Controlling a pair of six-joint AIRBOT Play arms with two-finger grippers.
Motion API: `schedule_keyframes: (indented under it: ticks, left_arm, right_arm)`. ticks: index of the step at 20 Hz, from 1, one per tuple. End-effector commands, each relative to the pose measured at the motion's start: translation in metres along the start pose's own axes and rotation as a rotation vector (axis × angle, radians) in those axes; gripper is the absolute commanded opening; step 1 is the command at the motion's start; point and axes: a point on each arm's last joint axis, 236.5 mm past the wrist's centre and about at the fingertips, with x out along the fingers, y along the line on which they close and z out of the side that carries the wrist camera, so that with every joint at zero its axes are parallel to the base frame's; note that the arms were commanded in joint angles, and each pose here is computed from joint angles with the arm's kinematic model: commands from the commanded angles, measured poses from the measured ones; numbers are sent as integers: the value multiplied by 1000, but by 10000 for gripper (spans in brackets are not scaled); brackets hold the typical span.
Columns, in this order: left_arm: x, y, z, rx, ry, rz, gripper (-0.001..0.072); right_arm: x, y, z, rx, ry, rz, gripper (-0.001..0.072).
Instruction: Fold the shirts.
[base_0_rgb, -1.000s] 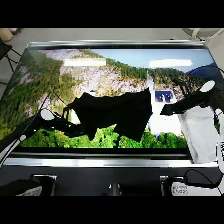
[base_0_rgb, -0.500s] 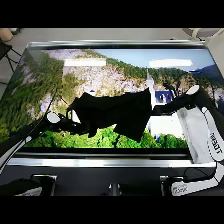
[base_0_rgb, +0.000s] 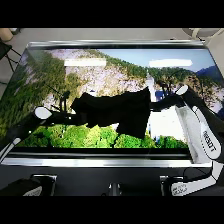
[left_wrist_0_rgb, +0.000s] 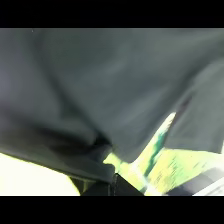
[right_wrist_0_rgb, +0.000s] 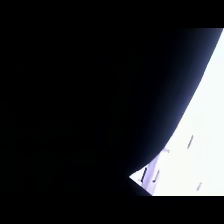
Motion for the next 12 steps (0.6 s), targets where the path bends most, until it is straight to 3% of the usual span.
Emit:
schedule_keyframes:
  ticks: [1, 5, 8, 10, 12]
  left_arm:
    - [-76, -41, 66, 267, -252, -16, 18]
    - [-316, -141, 148, 604, -884, 71, 18]
    - [-505, -208, 118, 664, -1386, 150, 18]
    - [-547, -229, 85, 655, -1501, 153, 18]
    - [-549, -235, 66, 668, -1497, 157, 18]
  right_arm:
    - [-77, 26, 40, -224, -154, -45, 20]
    - [-339, 107, 104, -492, -762, -378, 21]
    - [-549, 208, 44, -655, -1291, -741, 21]
    - [-615, 260, -15, -705, -1506, -840, 21]
    - [-632, 279, -47, -704, -1571, -853, 21]
